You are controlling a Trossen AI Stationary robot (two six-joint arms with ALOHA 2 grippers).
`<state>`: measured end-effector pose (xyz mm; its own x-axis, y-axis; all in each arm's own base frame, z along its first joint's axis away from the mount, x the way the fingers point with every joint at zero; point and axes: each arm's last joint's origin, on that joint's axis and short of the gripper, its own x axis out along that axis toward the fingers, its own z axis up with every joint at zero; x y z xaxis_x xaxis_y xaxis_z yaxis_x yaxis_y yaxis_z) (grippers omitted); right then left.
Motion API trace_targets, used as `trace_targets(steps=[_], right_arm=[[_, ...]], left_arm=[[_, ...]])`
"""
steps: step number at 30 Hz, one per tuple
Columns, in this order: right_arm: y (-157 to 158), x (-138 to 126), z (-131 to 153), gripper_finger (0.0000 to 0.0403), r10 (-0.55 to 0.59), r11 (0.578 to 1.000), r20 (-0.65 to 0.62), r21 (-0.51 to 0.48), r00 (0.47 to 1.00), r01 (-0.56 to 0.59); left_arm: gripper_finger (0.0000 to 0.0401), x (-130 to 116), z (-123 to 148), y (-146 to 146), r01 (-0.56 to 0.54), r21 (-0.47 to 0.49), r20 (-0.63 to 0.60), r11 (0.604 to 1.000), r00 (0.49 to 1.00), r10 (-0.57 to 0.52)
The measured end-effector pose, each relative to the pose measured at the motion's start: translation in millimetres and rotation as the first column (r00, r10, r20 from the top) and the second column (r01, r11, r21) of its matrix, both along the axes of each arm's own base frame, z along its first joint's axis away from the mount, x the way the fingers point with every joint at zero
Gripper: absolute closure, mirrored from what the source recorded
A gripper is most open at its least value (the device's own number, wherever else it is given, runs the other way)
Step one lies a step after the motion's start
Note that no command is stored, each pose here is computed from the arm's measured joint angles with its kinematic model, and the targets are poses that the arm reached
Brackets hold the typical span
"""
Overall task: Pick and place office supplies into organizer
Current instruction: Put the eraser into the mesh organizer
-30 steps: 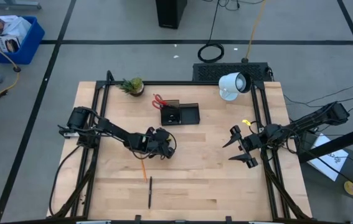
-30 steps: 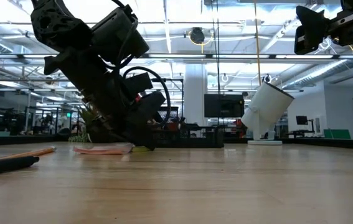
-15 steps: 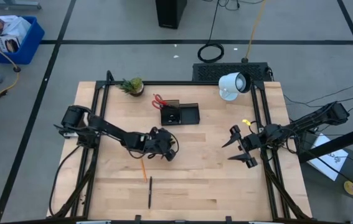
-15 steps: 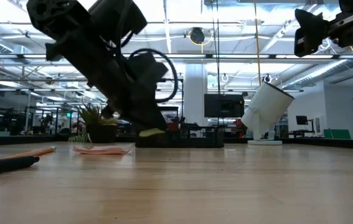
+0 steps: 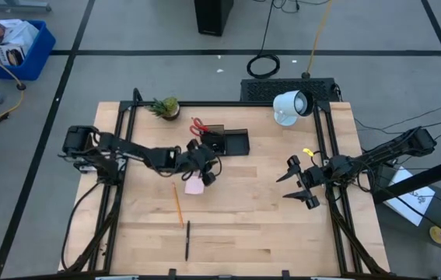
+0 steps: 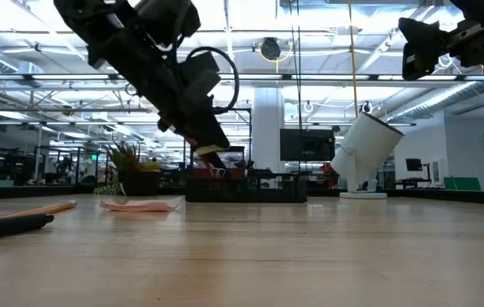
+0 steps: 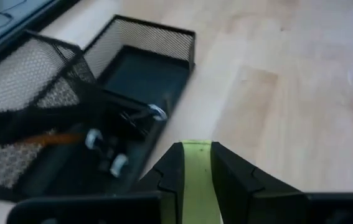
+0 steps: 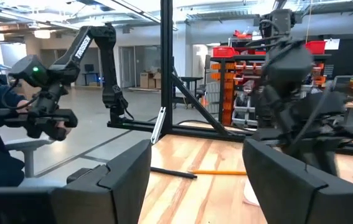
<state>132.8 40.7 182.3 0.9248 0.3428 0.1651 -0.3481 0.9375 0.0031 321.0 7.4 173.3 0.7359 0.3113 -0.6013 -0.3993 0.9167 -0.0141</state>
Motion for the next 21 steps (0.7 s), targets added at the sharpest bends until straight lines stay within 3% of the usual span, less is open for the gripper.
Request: trace_targets(steps=[13, 21], right_arm=[[0, 0, 0, 0.0158, 0.001, 1.000, -0.003, 0.007, 1.000, -0.001], [0, 0, 0, 0.0157, 0.001, 1.000, -0.003, 0.007, 1.000, -0.001]], left_arm=[[0.0336, -8, -2, 54, -0.053, 0.078, -0.077, 0.996, 0.995, 0.059], [0.0336, -9, -3, 60, 0.024, 0.090, -0.108, 0.996, 0.994, -0.014]])
